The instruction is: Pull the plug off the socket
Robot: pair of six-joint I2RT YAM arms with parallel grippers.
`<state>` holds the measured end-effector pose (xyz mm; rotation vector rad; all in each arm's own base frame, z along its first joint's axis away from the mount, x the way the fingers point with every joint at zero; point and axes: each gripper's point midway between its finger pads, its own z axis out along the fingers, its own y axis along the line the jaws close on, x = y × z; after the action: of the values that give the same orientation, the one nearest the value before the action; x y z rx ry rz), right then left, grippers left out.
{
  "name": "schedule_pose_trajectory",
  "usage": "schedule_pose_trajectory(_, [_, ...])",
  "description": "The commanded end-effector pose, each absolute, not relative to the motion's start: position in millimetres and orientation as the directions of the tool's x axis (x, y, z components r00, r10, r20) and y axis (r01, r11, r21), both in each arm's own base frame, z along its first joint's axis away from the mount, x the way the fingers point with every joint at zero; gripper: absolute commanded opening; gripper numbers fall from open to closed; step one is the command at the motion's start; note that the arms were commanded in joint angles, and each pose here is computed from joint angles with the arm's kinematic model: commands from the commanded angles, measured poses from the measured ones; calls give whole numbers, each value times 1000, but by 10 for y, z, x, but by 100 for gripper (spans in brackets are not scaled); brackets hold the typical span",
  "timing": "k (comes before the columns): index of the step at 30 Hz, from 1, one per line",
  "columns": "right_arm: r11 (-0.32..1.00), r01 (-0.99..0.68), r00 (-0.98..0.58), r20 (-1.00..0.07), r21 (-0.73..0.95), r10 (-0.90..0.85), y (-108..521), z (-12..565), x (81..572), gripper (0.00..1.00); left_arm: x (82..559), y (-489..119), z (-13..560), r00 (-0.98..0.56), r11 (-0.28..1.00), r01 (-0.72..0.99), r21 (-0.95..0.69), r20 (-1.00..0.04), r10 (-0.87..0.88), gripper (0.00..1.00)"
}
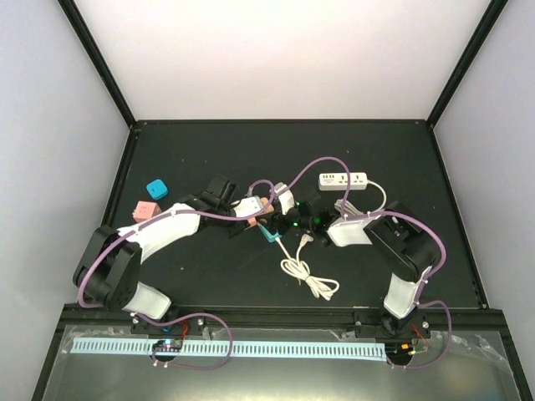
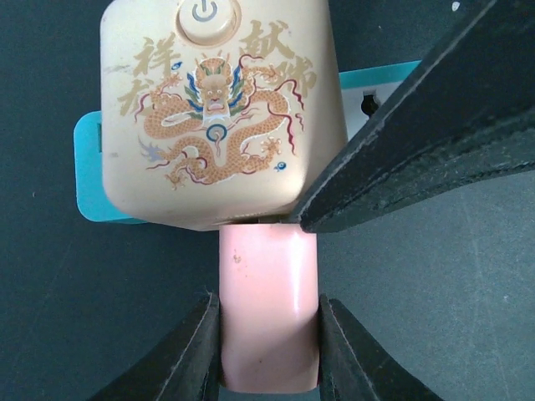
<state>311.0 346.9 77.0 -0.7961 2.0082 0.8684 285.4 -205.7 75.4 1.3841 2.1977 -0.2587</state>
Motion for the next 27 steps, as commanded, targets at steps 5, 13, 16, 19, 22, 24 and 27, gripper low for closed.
schedule_pose_trajectory(5, [732,-645,-573,-771,217,-276,3076,245,3271,46,2550,-1845,558,-337,415,904,100,-430,838,14])
schedule_pose_trajectory(13, [753,-627,-581,-764,200,-281,2989,181,3293,39,2509,-1664,569,-370,446,890,97,-420,829,13])
schedule_pose_trajectory(16, [761,-619,-586,-759,195,-282,2967,155,3304,38,2463,-1631,574,-368,442,892,93,-416,831,13])
schedule_pose_trajectory(19, [769,-610,-590,-756,189,-283,2941,136,3322,36,2433,-1597,560,-367,439,893,96,-408,836,13])
schedule_pose_trajectory(22, [776,-605,-590,-755,178,-287,2920,124,3335,35,2404,-1577,529,-369,438,894,93,-401,838,13])
schedule_pose_trajectory(24, [781,-600,-590,-754,171,-289,2908,121,3344,34,2384,-1568,525,-369,438,895,92,-399,839,13])
schedule_pose_trajectory(27, [787,-595,-589,-754,162,-291,2898,121,3361,33,2355,-1575,542,-371,436,896,80,-403,837,13])
